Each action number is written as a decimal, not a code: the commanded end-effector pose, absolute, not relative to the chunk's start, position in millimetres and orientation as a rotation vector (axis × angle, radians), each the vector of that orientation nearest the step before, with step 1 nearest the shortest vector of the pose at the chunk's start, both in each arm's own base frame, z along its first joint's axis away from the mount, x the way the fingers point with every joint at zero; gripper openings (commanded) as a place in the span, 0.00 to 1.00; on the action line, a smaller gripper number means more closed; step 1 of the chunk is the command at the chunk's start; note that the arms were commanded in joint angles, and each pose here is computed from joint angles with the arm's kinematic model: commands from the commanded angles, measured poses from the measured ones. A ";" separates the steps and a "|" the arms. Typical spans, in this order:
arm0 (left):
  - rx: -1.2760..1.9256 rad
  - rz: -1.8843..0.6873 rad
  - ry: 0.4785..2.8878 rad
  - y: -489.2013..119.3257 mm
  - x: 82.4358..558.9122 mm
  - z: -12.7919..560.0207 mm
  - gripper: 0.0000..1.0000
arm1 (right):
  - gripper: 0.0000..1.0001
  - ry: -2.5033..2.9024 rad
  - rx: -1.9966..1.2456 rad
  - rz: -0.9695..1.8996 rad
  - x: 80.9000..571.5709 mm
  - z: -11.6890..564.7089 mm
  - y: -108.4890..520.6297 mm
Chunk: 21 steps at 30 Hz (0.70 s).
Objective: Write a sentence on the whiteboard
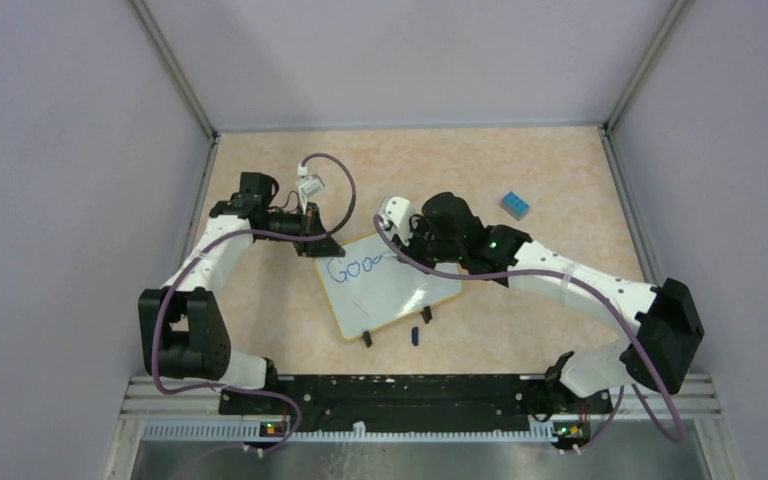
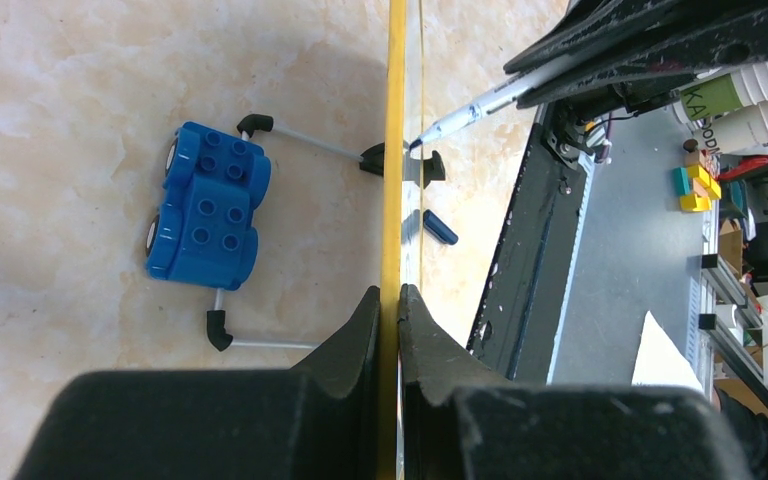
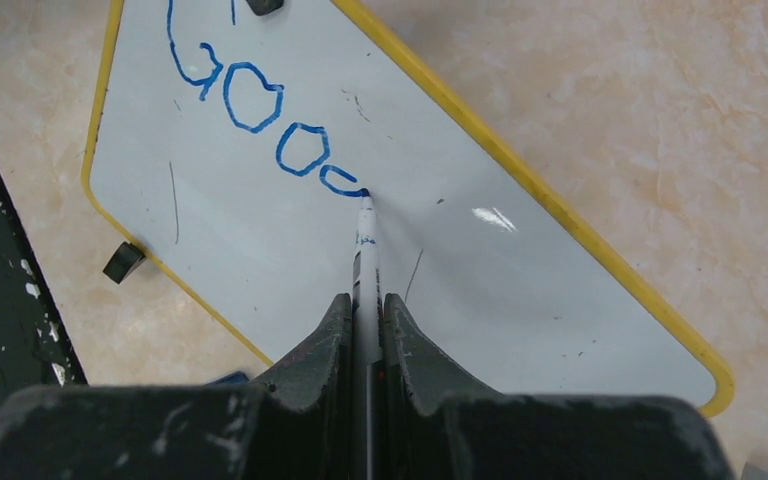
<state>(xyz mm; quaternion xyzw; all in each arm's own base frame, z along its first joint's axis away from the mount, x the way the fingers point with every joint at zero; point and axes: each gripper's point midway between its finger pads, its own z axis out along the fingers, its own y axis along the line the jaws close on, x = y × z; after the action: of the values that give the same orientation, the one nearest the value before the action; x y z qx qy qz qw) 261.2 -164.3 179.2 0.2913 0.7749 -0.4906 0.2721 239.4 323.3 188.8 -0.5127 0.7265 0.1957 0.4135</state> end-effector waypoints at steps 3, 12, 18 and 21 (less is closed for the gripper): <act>0.798 -1.247 2.095 -159.3 269.0 176.8 0.00 | 0.00 1.764 -1.159 0.433 275.6 227.2 321.9; 0.797 -1.249 2.096 -159.4 269.0 176.5 0.00 | 0.00 1.752 -1.137 0.454 275.9 233.8 324.0; 0.797 -1.251 2.097 -159.4 268.7 175.9 0.00 | 0.00 1.770 -1.172 0.478 268.9 225.0 324.2; 0.799 -1.248 2.095 -159.3 268.8 176.2 0.00 | 0.00 1.785 -1.197 0.493 263.9 218.2 323.6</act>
<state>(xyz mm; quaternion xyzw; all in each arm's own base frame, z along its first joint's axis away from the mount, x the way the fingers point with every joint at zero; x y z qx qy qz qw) 261.3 -164.1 179.0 0.2913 0.7753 -0.4899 0.2721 256.3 321.6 207.7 -0.4915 0.7264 0.1979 0.4377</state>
